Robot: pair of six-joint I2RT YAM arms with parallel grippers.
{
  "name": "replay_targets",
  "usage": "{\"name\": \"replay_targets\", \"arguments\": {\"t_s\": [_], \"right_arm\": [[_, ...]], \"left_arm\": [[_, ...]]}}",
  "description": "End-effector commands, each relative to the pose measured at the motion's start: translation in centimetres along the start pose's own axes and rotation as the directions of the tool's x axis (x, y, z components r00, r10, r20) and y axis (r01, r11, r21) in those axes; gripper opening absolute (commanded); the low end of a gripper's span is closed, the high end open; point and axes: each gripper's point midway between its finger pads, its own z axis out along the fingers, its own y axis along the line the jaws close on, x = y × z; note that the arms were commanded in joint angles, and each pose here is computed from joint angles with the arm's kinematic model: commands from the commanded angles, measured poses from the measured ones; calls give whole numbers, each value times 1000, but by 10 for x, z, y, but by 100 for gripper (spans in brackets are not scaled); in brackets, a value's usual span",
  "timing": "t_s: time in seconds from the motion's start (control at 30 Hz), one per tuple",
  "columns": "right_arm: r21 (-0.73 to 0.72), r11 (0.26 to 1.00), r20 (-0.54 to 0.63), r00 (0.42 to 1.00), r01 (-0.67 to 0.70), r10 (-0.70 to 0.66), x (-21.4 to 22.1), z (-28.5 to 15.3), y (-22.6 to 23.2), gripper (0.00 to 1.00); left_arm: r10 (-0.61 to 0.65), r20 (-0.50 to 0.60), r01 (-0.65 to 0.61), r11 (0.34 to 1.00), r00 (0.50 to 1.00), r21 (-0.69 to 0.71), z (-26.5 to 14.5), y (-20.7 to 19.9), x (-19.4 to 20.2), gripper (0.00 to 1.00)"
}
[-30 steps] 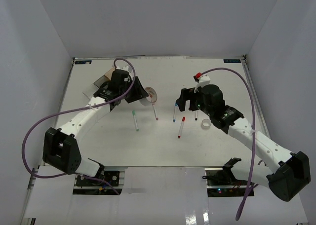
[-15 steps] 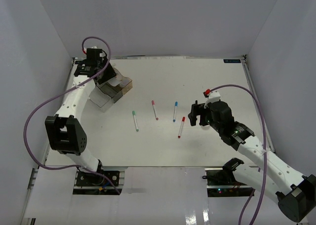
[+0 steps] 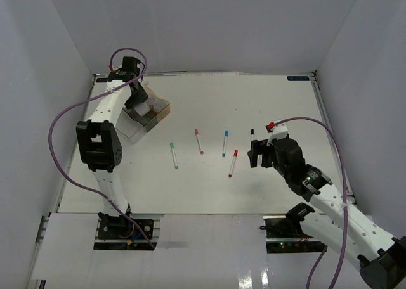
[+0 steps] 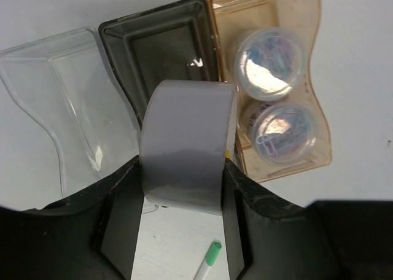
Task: Sort the stationery into containers
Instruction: Place the stationery in the storage box.
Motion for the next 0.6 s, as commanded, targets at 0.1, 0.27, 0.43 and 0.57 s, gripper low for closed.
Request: {"name": "replay_targets", "arguments": {"t_s": [0.1, 0.27, 0.43, 0.57], "right_arm": [[26, 1000, 54, 999, 4, -6, -10, -4, -7, 90], [27, 1000, 56, 998, -1, -1, -7, -5, -7, 90], [27, 1000, 49, 999, -1, 0, -6, -4, -7, 90], [33, 999, 52, 999, -2, 0, -6, -4, -8, 90]], "left_arm": [[-79, 30, 81, 991, 996, -104, 1, 20, -14, 21], [-81, 38, 85, 987, 996, -136, 6, 27, -15, 22], [-75, 42, 80, 987, 996, -136, 18, 28, -20, 28], [-81, 27, 84, 987, 996, -139, 30, 29, -22, 32]]}}
